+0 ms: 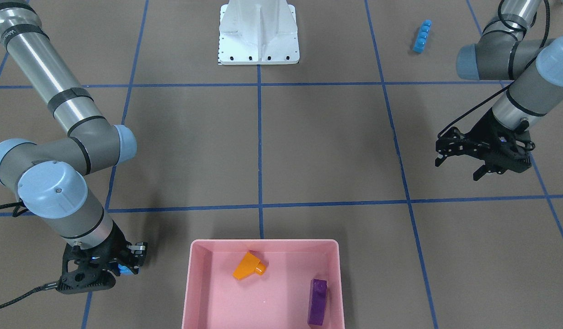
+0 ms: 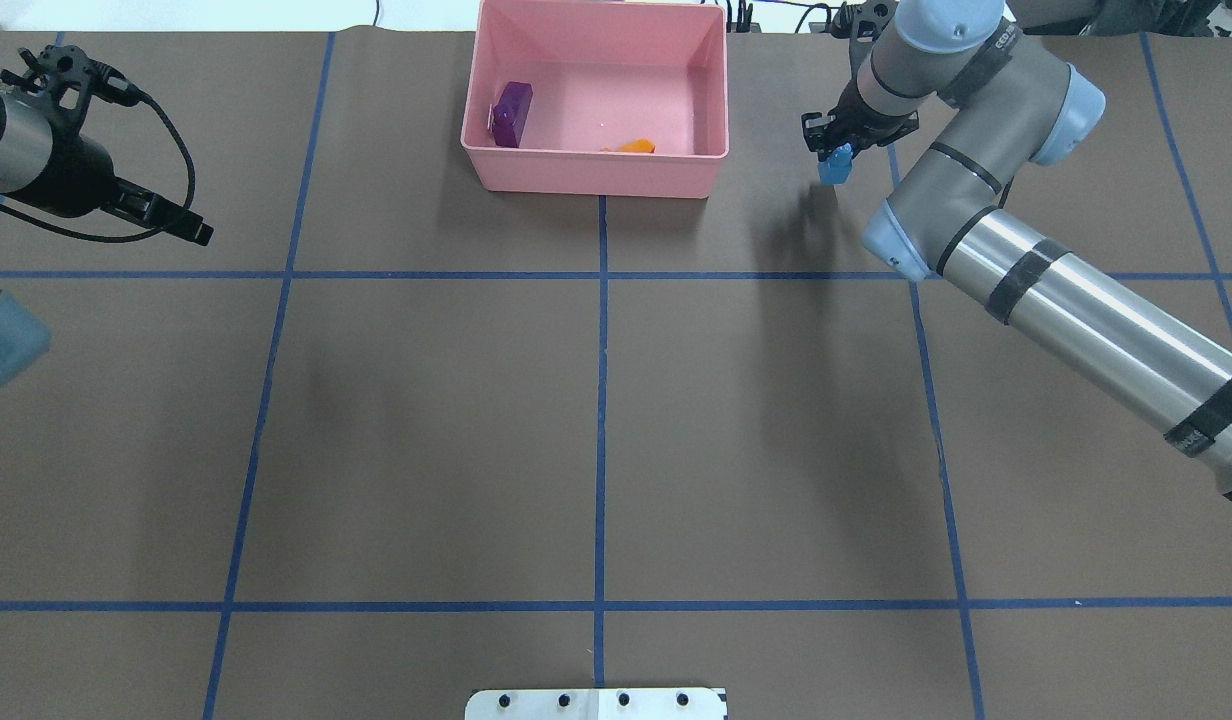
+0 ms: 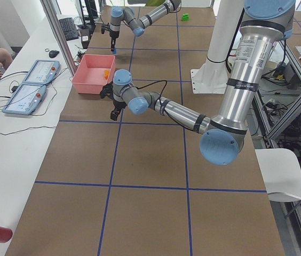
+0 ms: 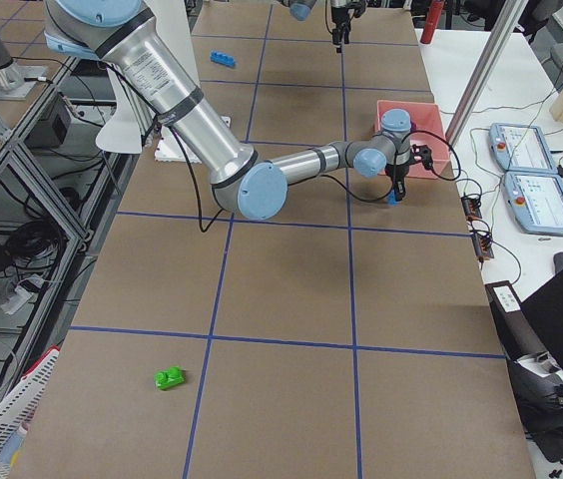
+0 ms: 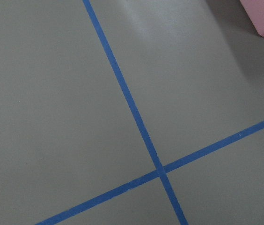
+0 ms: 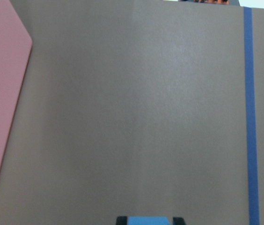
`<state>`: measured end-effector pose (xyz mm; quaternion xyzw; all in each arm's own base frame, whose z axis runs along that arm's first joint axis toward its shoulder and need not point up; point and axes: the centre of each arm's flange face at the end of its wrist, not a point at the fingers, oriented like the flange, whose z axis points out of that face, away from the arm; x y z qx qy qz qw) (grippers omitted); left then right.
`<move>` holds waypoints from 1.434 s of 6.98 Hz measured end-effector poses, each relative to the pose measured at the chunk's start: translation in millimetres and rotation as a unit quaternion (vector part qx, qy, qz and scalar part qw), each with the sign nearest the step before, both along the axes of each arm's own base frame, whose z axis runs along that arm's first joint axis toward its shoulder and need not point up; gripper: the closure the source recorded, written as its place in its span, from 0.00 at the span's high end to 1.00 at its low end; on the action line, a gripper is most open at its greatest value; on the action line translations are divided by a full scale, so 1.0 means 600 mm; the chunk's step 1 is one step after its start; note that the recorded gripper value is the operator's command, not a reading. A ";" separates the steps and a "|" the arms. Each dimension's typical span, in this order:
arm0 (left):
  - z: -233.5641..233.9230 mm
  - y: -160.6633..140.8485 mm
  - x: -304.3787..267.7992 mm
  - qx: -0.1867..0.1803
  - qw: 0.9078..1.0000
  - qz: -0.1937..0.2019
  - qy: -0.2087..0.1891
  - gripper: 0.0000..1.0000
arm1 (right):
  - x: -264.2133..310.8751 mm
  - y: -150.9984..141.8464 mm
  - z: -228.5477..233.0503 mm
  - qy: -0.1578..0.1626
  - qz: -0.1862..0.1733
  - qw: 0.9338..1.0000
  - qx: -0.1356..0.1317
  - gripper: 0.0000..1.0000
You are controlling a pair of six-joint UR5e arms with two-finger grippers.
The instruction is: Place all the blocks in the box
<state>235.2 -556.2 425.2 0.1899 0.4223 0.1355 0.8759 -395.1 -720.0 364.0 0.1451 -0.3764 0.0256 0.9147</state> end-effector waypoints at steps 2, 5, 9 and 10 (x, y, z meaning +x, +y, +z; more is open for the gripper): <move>-0.001 0.000 0.000 0.000 1.000 0.000 0.000 1.00 | 0.016 -0.039 -0.137 -0.042 0.036 0.998 -0.025 0.00; -0.003 -0.001 0.001 0.001 1.000 0.000 0.001 1.00 | -0.042 -0.074 -0.348 -0.071 0.077 0.992 -0.073 0.35; -0.001 0.000 0.000 -0.001 1.000 0.001 0.001 1.00 | -0.087 -0.079 -0.391 -0.058 0.082 0.992 -0.074 0.99; -0.001 0.001 -0.002 -0.001 1.000 0.001 0.001 1.00 | -0.084 -0.080 -0.393 -0.057 0.081 0.992 -0.073 0.99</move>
